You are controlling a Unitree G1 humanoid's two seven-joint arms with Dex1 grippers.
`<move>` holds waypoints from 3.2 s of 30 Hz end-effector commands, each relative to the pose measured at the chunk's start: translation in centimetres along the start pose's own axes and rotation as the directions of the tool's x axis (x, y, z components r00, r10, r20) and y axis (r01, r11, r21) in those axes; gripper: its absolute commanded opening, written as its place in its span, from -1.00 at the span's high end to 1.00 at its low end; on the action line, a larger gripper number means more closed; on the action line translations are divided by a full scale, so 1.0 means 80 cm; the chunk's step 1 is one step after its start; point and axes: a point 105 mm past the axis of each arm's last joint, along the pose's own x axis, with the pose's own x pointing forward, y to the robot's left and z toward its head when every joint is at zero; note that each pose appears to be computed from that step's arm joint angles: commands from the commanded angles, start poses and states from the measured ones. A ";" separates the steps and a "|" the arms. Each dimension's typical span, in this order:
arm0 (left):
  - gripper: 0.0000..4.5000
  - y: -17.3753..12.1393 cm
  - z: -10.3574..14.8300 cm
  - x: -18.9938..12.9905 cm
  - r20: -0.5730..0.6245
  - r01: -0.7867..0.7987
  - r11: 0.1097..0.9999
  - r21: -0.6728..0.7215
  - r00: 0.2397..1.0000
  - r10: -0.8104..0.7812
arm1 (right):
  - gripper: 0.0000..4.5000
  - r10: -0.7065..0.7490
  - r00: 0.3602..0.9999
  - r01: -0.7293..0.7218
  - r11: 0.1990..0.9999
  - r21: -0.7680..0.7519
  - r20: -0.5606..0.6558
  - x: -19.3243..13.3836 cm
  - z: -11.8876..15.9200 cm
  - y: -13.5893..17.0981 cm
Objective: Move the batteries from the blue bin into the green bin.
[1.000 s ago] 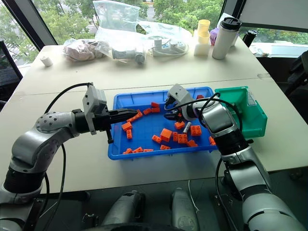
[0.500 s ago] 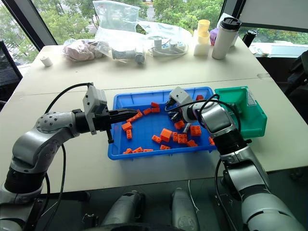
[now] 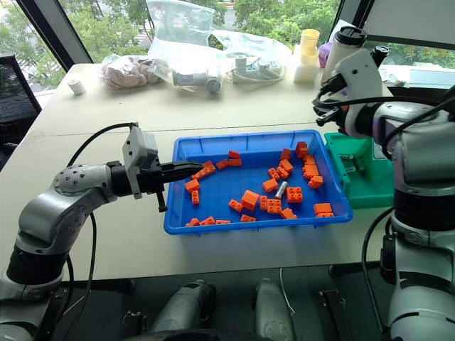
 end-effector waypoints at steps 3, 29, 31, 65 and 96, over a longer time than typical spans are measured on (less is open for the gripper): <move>1.00 -0.003 0.012 0.004 0.032 0.032 0.999 0.042 0.999 -0.033 | 0.98 -0.108 0.985 0.109 0.994 0.002 -0.132 -0.035 -0.047 -0.042; 1.00 0.000 0.016 0.004 0.020 0.034 0.998 0.058 0.999 -0.035 | -0.99 0.455 0.870 -0.485 0.858 -0.169 -0.190 0.008 -0.080 0.121; 1.00 0.001 0.016 0.004 0.019 0.033 0.998 0.058 0.999 -0.034 | -0.99 0.481 0.852 -0.515 0.840 -0.170 -0.209 0.018 -0.088 0.131; 1.00 -0.003 0.015 0.008 0.025 0.021 0.998 0.061 0.999 -0.022 | -0.99 0.488 0.810 -0.563 0.803 -0.196 -0.326 0.045 -0.124 0.137; 1.00 0.000 0.011 0.007 0.035 -0.009 0.999 0.044 0.999 0.007 | 0.03 0.137 0.990 -0.142 0.966 -0.217 -0.037 -0.008 0.005 0.006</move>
